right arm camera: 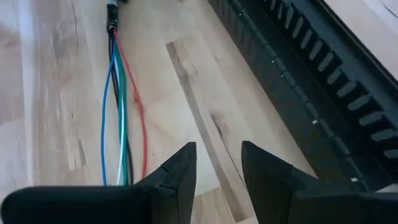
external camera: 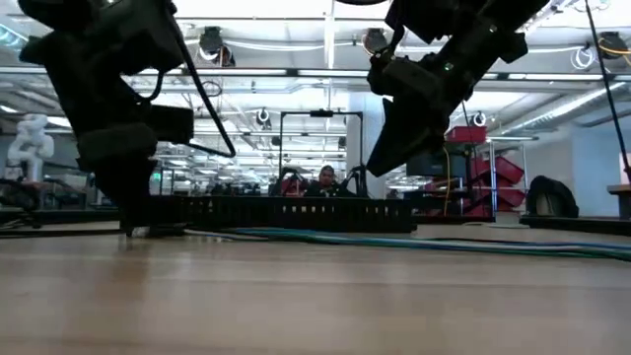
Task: Ziptie cables
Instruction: Wrap the cable wires with zip tie
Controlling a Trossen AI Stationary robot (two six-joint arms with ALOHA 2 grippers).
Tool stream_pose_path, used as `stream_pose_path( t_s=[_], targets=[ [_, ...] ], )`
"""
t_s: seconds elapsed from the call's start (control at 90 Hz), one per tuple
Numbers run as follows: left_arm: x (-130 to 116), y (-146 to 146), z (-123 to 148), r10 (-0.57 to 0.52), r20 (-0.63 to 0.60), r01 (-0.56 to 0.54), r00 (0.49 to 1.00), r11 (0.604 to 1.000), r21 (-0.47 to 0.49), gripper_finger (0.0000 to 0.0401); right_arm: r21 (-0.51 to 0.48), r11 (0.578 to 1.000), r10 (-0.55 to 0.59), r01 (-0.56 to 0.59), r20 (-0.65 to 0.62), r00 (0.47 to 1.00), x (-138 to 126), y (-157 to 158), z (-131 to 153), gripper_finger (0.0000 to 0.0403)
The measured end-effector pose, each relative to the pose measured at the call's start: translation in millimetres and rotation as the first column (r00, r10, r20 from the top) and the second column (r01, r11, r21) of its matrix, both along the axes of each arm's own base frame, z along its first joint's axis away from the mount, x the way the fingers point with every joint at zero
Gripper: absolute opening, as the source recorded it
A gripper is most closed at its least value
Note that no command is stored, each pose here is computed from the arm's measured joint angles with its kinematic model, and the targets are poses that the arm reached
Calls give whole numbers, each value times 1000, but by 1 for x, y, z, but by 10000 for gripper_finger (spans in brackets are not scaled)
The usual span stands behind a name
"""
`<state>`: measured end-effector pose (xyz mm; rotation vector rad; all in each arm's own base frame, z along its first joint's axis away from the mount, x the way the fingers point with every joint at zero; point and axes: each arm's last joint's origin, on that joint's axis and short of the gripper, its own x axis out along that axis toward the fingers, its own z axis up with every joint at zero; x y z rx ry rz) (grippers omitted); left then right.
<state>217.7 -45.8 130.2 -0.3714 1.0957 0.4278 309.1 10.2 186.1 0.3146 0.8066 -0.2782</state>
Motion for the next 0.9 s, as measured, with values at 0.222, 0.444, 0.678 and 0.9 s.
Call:
stream_pose_path(
  t_s=[0.222, 0.444, 0.678, 0.9],
  targets=[
    [2, 1, 2, 15, 4, -15, 1000, 1000, 2, 36, 3, 1000, -4, 4, 5, 1000, 0, 0, 0, 118],
    [2, 3, 3, 15, -1, -14, 1000, 998, 62, 36, 5, 1000, -6, 6, 6, 1000, 0, 0, 0, 118],
    [-3, 4, 2, 56, -44, -53, 997, 997, 62, 36, 17, 1000, -17, 17, 1, 1000, 0, 0, 0, 118],
    [-3, 5, 2, 75, -48, -72, 996, 996, 58, 36, 23, 999, -23, 23, -4, 1000, -1, 0, 0, 118]
  ],
)
